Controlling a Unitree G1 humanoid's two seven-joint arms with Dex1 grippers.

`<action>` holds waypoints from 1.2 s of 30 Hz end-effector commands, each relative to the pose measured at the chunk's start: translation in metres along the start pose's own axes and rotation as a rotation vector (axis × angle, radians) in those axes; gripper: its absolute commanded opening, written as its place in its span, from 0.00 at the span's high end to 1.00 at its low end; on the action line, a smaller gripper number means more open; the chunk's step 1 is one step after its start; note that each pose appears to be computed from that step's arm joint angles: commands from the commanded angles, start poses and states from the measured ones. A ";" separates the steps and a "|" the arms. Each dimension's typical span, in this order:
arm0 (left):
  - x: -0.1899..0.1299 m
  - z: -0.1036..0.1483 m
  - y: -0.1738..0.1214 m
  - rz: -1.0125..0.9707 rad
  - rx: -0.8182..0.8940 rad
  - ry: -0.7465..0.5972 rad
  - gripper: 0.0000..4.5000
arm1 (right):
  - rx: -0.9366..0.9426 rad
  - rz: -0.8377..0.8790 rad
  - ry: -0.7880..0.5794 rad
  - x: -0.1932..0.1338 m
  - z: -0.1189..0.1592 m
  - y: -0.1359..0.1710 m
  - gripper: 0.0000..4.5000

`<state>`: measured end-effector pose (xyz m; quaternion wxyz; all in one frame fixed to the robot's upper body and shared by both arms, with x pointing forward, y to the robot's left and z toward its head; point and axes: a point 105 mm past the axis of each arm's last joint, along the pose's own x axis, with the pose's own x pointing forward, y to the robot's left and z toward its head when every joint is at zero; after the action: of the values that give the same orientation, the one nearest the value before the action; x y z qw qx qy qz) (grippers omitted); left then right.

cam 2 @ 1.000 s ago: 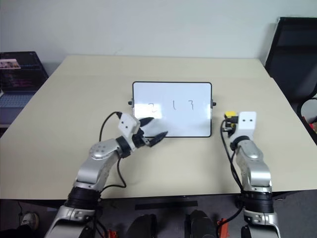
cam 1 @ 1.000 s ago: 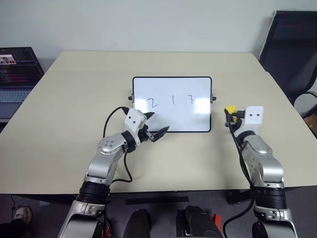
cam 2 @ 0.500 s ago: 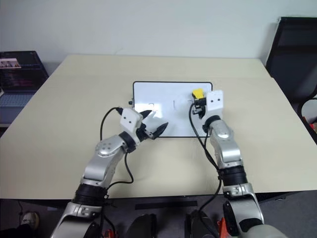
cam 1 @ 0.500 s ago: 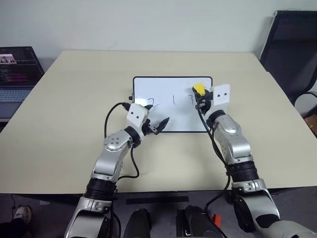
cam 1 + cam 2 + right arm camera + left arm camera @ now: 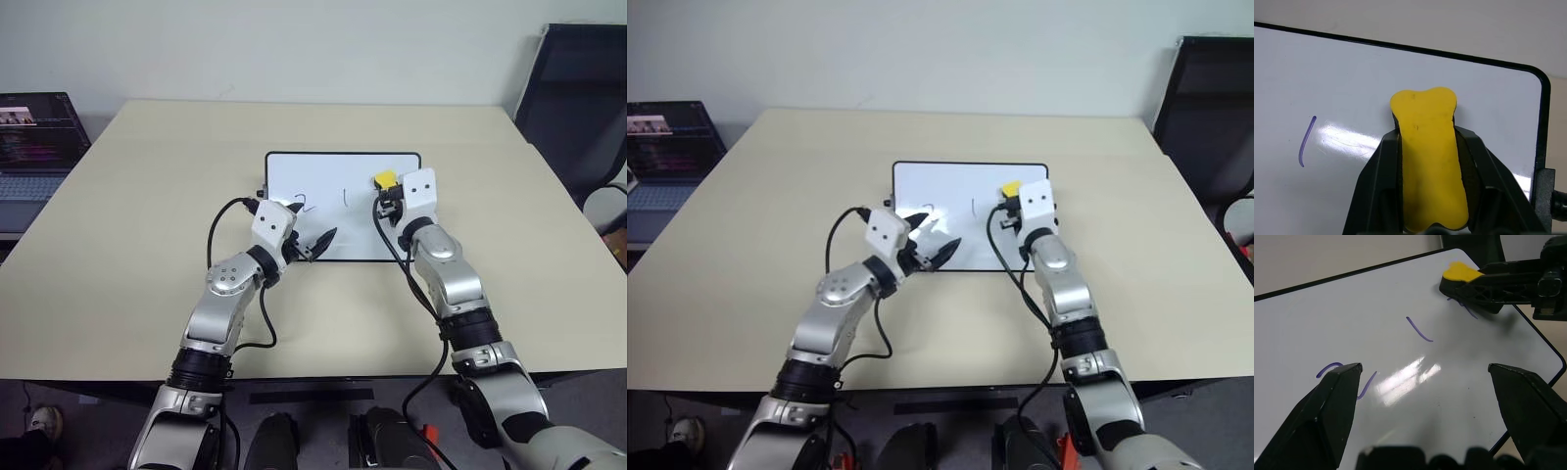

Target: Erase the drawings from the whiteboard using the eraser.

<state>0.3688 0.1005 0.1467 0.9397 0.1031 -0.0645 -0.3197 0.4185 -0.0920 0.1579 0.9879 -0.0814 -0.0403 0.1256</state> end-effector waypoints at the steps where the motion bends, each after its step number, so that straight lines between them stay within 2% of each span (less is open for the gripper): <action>1: 0.000 0.027 0.006 0.018 0.050 -0.077 0.00 | -0.014 -0.001 0.122 -0.016 -0.033 0.000 0.76; 7: -0.004 0.023 0.012 0.036 0.056 -0.065 0.00 | -0.017 -0.002 0.193 -0.045 -0.056 -0.003 0.76; 11: -0.004 0.022 0.012 0.035 0.054 -0.062 0.00 | -0.019 -0.002 0.202 -0.051 -0.057 -0.007 0.76; 13: -0.003 0.022 0.012 0.032 0.052 -0.061 0.00 | -0.006 -0.002 0.165 -0.043 -0.048 -0.007 0.76; 19: 0.000 0.023 0.012 0.026 0.053 -0.064 0.00 | 0.023 -0.002 -0.051 -0.009 0.009 -0.004 0.76; 24: 0.000 0.023 0.013 0.030 0.057 -0.065 0.00 | 0.027 0.012 -0.098 0.008 0.024 0.005 0.76; 27: 0.000 0.023 0.014 0.035 0.059 -0.066 0.00 | 0.016 0.017 -0.085 0.012 0.022 0.009 0.76; 31: -0.002 0.024 0.016 0.046 0.063 -0.066 0.00 | -0.012 0.018 0.017 0.011 -0.001 0.012 0.76; 36: -0.006 0.022 0.018 0.058 0.064 -0.062 0.00 | -0.041 0.022 0.099 -0.012 -0.029 0.008 0.76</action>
<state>0.3730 0.1115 0.1553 0.9442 0.1121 -0.0737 -0.3009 0.4107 -0.0822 0.1478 0.9848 -0.0980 -0.0365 0.1387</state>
